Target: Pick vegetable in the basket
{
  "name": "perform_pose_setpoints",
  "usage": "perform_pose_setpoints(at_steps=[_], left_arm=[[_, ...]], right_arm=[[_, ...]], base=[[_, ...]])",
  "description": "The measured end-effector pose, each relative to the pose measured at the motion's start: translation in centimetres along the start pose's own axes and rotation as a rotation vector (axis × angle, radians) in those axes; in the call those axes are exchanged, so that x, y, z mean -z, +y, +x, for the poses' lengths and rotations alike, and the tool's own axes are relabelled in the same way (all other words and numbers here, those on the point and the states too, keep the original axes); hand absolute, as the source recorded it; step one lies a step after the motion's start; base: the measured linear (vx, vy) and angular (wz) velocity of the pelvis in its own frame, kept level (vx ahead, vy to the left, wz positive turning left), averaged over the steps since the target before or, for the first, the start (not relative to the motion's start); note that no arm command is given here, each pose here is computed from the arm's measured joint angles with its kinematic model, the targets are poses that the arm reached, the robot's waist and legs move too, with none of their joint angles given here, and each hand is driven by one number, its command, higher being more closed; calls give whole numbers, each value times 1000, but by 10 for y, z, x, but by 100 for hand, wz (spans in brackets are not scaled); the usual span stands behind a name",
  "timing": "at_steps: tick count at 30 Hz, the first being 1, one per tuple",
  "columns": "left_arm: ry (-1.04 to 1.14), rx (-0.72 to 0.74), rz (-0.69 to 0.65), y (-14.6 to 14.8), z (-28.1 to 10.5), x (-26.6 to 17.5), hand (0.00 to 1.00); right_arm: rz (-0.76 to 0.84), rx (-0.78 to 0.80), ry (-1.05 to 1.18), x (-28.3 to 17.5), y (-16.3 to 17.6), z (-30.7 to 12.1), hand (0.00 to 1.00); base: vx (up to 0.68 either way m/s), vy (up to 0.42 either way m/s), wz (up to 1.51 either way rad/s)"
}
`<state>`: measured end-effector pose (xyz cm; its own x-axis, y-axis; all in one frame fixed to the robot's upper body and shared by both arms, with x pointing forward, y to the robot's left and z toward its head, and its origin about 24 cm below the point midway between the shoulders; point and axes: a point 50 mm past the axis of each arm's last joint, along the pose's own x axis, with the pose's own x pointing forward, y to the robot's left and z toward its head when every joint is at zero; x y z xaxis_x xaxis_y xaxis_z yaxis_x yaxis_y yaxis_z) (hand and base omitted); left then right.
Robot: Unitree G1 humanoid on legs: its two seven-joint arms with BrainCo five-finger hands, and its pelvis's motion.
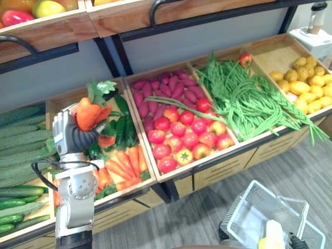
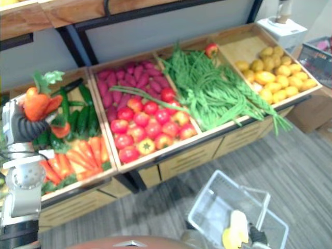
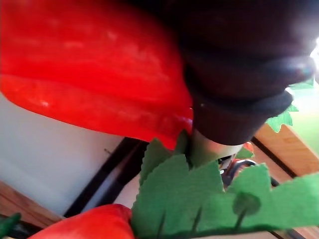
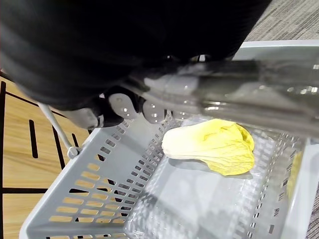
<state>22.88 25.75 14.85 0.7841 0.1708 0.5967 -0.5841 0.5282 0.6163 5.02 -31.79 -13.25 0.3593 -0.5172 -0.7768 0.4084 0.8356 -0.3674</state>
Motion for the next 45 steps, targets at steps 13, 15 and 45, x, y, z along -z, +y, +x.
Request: perform_pose_setpoints(at_steps=[13, 15, 45], left_arm=[[-437, 281, -165, -32, 5, -77, 100], [-532, 305, -174, -32, 5, -92, 100], [-787, 723, -663, -87, -40, -174, 100]], right_arm=[[-498, 43, -313, -103, -54, 2, 100], [-618, 34, -425, -133, -53, -5, 100], [-1362, -124, -1210, -281, 36, -103, 100]], base=[[-37, -16, -52], [-75, -14, -93], [-34, -37, -33]])
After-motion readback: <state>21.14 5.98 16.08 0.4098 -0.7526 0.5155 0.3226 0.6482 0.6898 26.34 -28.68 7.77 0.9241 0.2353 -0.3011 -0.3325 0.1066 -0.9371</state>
